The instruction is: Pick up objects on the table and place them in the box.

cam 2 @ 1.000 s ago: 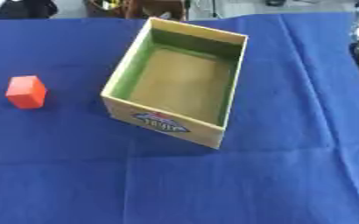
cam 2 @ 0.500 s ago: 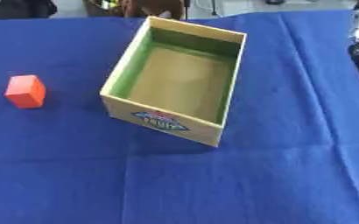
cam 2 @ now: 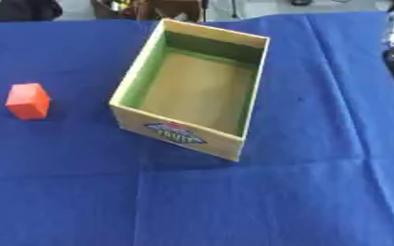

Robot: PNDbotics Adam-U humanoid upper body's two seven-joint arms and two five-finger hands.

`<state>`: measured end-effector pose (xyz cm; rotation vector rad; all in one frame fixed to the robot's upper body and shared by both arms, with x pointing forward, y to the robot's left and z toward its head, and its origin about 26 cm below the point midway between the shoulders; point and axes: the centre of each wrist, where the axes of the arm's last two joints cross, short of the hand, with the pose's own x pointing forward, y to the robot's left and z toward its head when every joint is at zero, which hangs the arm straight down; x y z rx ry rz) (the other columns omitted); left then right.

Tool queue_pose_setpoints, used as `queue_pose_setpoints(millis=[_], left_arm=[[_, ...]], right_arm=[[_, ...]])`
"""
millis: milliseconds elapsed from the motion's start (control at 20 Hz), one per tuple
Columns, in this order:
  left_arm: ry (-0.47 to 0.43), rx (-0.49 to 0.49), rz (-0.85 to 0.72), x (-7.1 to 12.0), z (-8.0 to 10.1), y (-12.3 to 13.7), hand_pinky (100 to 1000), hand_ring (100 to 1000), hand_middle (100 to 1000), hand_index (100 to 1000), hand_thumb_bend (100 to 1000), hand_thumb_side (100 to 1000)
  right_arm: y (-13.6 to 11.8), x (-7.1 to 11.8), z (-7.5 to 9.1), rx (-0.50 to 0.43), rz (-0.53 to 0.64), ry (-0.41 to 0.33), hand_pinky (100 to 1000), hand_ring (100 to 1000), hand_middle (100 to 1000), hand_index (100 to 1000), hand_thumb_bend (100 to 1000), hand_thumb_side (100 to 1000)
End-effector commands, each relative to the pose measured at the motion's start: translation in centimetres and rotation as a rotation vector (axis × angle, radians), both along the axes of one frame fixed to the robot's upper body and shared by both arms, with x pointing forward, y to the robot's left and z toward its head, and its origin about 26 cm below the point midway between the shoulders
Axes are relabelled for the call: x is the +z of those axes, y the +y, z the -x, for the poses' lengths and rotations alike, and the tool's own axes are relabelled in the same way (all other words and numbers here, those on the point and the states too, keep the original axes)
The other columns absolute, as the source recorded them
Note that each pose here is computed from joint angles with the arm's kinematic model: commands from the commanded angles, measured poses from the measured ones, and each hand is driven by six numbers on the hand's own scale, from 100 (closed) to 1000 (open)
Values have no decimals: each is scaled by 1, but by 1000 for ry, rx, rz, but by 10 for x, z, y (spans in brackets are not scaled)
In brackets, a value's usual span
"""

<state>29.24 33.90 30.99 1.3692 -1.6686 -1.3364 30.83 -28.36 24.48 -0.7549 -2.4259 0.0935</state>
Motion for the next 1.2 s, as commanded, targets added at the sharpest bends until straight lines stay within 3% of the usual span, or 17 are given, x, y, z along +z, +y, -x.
queue_pose_setpoints(millis=[50,400,600,950,1200], left_arm=[[60,39,-144,20,-1,7,751,843,849,979,373,993],[247,73,-268,27,-21,17,791,884,901,1000,575,970],[355,99,-312,26,-34,21,799,896,930,1000,648,939],[525,129,-365,20,-59,26,805,907,964,1000,665,809],[575,143,-374,17,-74,26,796,889,924,1000,628,762]], right_arm=[[-2,7,3,1,31,-21,726,626,571,763,100,531],[-1,7,3,6,38,-14,727,626,570,763,100,530],[-1,6,3,8,40,-9,727,626,570,763,100,530],[0,5,3,14,43,-4,728,625,569,764,100,530],[0,5,3,18,46,-2,729,626,568,764,100,530]])
